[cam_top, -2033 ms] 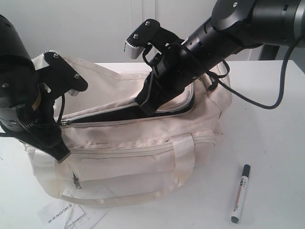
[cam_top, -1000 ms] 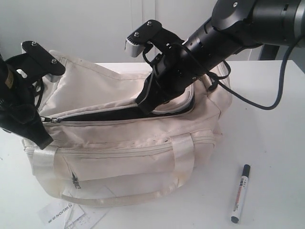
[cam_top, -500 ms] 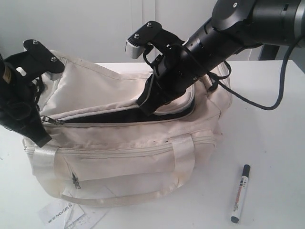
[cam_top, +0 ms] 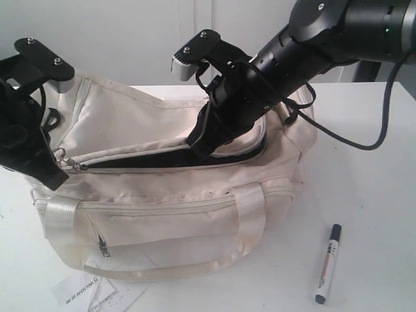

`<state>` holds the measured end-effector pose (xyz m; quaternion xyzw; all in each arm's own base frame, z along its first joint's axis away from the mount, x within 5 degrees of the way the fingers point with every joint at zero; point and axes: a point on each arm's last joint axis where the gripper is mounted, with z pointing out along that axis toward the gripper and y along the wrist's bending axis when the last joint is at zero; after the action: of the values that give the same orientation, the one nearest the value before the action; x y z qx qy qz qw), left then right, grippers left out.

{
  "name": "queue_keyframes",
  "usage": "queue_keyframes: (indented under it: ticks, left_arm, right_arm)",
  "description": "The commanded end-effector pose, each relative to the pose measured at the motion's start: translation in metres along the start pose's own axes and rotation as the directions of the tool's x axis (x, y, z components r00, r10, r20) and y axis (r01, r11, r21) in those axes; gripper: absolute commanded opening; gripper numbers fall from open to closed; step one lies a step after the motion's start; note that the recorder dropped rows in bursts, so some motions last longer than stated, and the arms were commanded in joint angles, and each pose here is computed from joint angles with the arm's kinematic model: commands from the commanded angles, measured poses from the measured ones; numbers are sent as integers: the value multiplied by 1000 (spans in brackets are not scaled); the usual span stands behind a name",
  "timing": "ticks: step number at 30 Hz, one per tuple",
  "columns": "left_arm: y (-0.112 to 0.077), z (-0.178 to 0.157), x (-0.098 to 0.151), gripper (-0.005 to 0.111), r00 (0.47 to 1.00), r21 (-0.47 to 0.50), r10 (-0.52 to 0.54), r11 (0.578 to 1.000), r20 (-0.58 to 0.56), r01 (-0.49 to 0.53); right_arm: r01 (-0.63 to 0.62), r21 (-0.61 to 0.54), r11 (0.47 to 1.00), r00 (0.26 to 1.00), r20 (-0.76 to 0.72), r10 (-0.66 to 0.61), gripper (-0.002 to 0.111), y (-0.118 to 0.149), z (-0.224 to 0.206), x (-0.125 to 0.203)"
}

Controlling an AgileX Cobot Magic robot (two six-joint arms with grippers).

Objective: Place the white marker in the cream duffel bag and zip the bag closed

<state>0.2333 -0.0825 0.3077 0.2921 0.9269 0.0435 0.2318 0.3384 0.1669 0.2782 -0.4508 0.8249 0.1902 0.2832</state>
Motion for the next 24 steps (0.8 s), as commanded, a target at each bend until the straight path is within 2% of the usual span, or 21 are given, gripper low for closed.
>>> queue_keyframes:
  ticks: [1,4,7,12,17,20,24]
  left_arm:
    - [-3,-1,2,0,1000,30,-1,1000,9,1]
    - [-3,-2,1,0,1000,34,-5,999,14,4]
    - [-4,-2,1,0,1000,39,-10,999,22,9]
    - [-3,-2,0,0,1000,39,-10,999,27,9]
    - [-3,-2,0,0,999,38,-10,999,31,9]
    - [-3,-2,0,0,999,38,-10,999,31,9]
    - [-3,-2,0,0,1000,38,-10,999,29,9]
  right_arm:
    - [7,-50,999,1000,13,-7,24,5,-6,-1]
    - [6,-54,999,1000,13,-5,36,6,-6,-1]
    - [3,-82,997,998,57,1,42,8,-6,-5]
    - [119,-166,979,978,192,-86,43,29,3,-22]
    - [202,-101,974,961,212,-177,43,42,27,-31]
    - [283,-100,954,943,212,-257,43,49,36,-32]
    - [308,-105,946,937,203,-283,43,52,47,-32]
